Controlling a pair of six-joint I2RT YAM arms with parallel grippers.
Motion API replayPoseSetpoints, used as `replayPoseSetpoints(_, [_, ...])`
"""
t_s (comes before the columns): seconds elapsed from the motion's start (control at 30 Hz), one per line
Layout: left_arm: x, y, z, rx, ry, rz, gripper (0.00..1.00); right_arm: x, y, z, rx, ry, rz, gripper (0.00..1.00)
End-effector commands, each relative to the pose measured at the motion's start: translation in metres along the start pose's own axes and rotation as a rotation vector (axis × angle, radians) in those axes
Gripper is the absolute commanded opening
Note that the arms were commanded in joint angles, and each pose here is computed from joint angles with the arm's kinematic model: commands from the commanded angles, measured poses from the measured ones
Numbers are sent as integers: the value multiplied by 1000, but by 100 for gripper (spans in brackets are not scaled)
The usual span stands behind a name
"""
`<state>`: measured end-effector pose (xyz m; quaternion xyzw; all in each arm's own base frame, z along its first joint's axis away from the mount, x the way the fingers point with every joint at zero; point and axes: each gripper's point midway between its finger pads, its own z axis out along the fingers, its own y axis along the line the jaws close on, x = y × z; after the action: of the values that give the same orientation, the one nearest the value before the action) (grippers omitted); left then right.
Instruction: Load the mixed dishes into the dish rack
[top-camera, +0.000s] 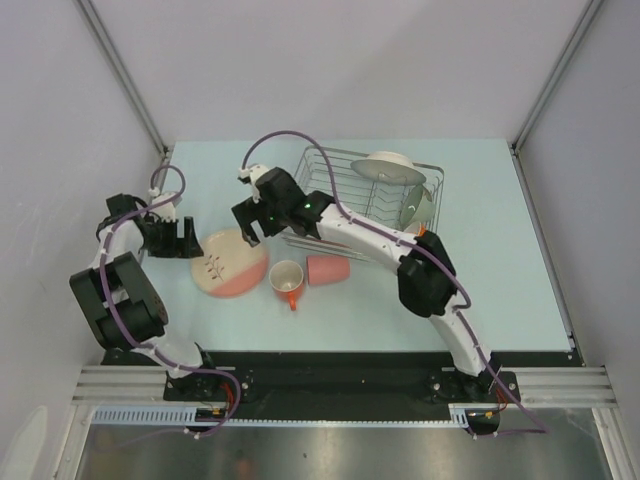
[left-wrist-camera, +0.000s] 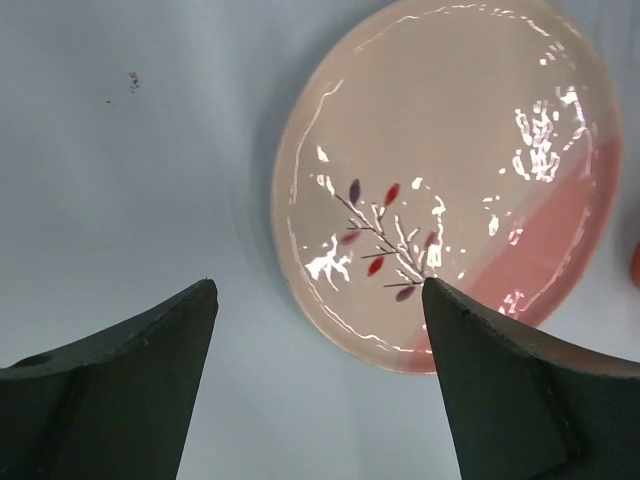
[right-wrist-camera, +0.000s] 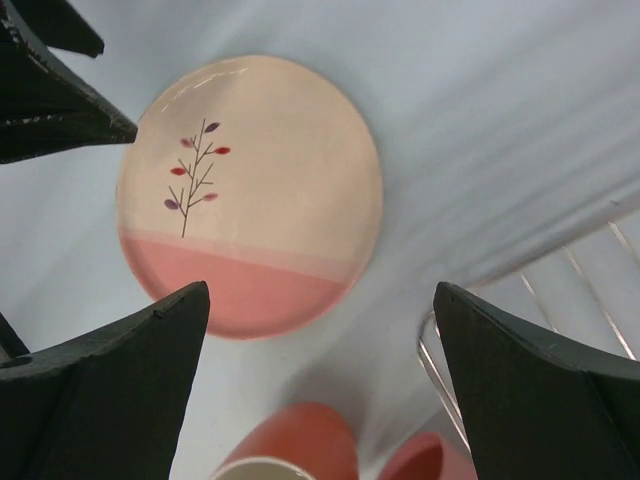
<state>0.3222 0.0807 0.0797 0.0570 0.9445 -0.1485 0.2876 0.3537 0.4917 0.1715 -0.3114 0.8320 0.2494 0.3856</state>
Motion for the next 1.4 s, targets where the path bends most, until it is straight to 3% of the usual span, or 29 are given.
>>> replayPoseSetpoints(0.0, [-2,24,8,-56,-7,62,89,-11,18,11,-108,30,-26,100])
replayPoseSetpoints(0.37, [13,36,27,-35,60,71,87,67,23,53,-117,206,-27,100])
replayPoseSetpoints(0.53, [15,35,30,-21,62,67,87,81,19,63,-117,233,-27,100])
replayPoseSetpoints(0.67, [16,34,32,-11,60,69,87,85,4,69,-84,248,0,100])
replayPoseSetpoints(0.83, [12,34,33,-3,56,69,87,127,-29,65,26,369,37,100])
replayPoseSetpoints(0.9, [11,34,33,0,55,68,87,125,-34,56,57,347,48,100])
replayPoseSetpoints(0.93, [10,34,32,1,52,72,87,147,-42,55,73,374,57,100])
replayPoseSetpoints(1.1, [14,33,34,10,61,77,86,157,-53,43,98,366,98,100])
replayPoseSetpoints(1.37, [15,24,37,45,54,84,81,152,-32,55,6,365,103,100])
